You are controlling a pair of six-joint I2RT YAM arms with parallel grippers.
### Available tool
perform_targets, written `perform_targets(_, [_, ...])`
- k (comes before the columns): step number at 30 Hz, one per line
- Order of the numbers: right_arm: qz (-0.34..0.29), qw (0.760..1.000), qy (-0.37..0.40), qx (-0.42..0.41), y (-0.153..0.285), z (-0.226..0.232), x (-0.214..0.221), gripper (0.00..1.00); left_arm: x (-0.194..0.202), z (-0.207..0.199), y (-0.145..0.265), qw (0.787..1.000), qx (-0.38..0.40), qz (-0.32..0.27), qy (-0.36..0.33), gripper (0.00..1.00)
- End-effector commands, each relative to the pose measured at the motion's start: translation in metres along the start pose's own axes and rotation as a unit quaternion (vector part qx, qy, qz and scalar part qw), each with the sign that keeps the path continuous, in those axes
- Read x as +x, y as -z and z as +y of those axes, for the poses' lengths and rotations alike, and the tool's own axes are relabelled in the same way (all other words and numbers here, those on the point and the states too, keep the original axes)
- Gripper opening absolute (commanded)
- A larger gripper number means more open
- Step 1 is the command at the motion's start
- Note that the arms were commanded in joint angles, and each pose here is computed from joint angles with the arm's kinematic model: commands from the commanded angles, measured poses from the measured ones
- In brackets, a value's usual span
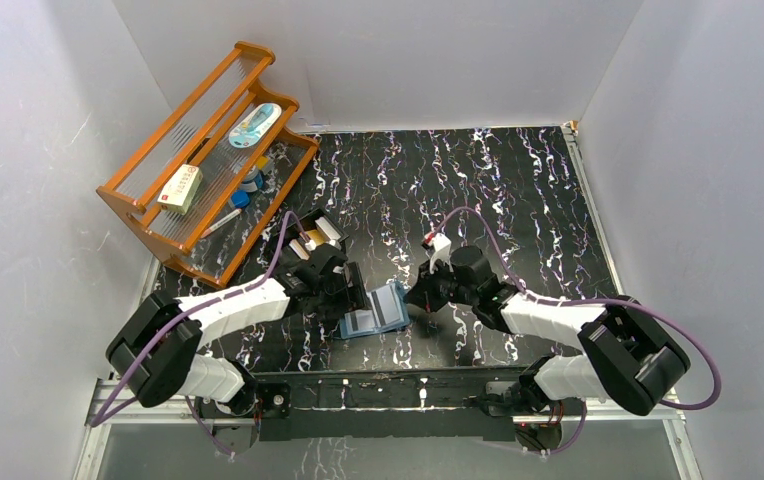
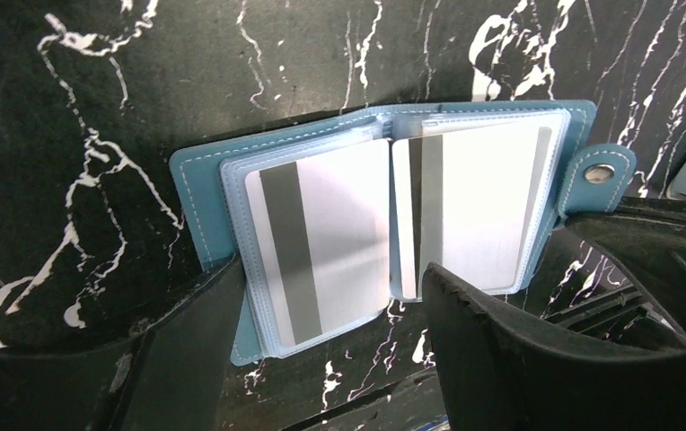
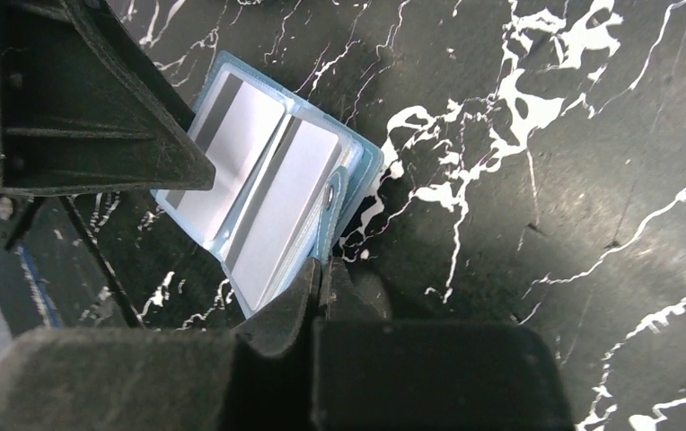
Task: Put the credit cards into the card holder
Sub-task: Close the card holder at the center of the board.
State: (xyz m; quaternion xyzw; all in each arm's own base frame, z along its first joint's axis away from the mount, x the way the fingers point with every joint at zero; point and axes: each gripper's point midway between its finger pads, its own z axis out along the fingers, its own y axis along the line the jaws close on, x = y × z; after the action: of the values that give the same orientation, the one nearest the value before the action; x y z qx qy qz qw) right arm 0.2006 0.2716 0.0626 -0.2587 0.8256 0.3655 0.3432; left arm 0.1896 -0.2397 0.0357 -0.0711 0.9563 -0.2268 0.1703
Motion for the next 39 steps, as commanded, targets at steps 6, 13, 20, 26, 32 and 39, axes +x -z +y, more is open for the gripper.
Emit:
perform_targets(6, [-0.07, 0.993, -0.077, -0.049, 0.004, 0.017, -0.011, 0.0, 0.009, 0.026, 0.021, 0.998, -0.057, 0.009, 0.013, 0.72])
perform_targets(13, [-0.067, 0.993, -0.087, -0.039, 0.005, 0.013, -0.004, 0.0, 0.008, 0.032, 0.028, 0.998, -0.064, -0.006, 0.019, 0.74])
perform_targets(20, [-0.066, 0.993, -0.09, -0.034, 0.006, 0.011, -0.002, 0.0, 0.011, 0.034, 0.016, 0.998, -0.063, -0.001, 0.018, 0.76])
perform_targets(26, [-0.065, 0.993, -0.097, -0.034, 0.006, 0.012, 0.0, 0.0, 0.015, 0.018, 0.005, 0.999, -0.02, 0.013, 0.034, 0.76])
perform_targets(32, [-0.068, 0.991, -0.108, -0.039, 0.006, 0.012, 0.003, 0.0, 0.006, -0.02, 0.015, 0.996, 0.073, -0.001, 0.048, 0.76])
perform_targets(39, [-0.061, 0.99, -0.114, -0.053, 0.005, 0.016, 0.007, 0.0, -0.009, -0.064, 0.035, 0.988, 0.151, -0.008, 0.036, 0.75])
